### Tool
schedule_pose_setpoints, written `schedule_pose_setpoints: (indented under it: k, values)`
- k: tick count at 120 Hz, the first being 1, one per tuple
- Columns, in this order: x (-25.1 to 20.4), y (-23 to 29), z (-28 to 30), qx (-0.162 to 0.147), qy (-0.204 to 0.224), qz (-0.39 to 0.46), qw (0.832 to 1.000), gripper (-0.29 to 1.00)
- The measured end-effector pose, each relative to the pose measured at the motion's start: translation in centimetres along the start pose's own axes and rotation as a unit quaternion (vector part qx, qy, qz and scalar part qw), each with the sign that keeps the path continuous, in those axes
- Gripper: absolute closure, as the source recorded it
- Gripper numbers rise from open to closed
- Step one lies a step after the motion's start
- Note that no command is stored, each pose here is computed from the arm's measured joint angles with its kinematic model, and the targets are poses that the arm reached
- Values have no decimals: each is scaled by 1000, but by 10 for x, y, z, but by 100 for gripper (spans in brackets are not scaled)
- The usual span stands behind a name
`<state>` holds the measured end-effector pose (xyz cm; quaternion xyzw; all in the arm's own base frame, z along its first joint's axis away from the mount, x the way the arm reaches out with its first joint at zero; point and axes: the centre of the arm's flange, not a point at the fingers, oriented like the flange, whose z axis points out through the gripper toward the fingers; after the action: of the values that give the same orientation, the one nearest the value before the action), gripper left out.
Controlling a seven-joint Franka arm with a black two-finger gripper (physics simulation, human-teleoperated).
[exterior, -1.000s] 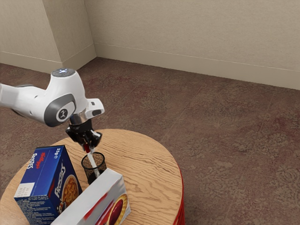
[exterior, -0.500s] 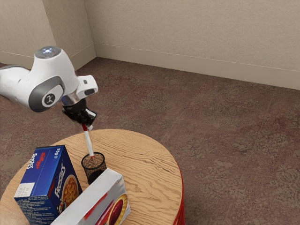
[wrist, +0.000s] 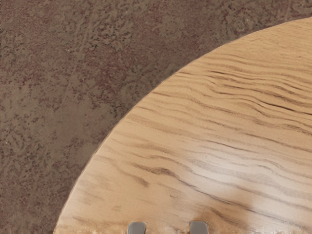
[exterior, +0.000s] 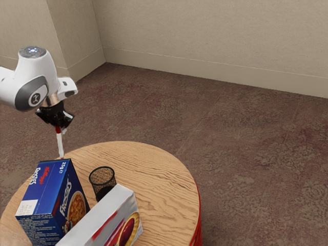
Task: Take the marker out of the pen holder and place it to the left of the pen holder.
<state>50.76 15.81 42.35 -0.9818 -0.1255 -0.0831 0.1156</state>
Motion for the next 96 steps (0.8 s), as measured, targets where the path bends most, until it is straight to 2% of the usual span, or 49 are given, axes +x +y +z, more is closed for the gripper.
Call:
schedule_pose_setpoints:
  k: [16,30,47,57,74,96]
  values:
    - [-7,-10,21,-5,-50,-1,999,77]
    - [-10,-14,25,-9,-70,8,998,76]
    - [-13,-8,25,-30,-81,21,996,44]
    - [-13,-4,24,-37,-82,31,995,30]
    - [12,-9,-8,-34,-43,46,997,15]
    - [43,2,-60,-17,15,85,996,6]
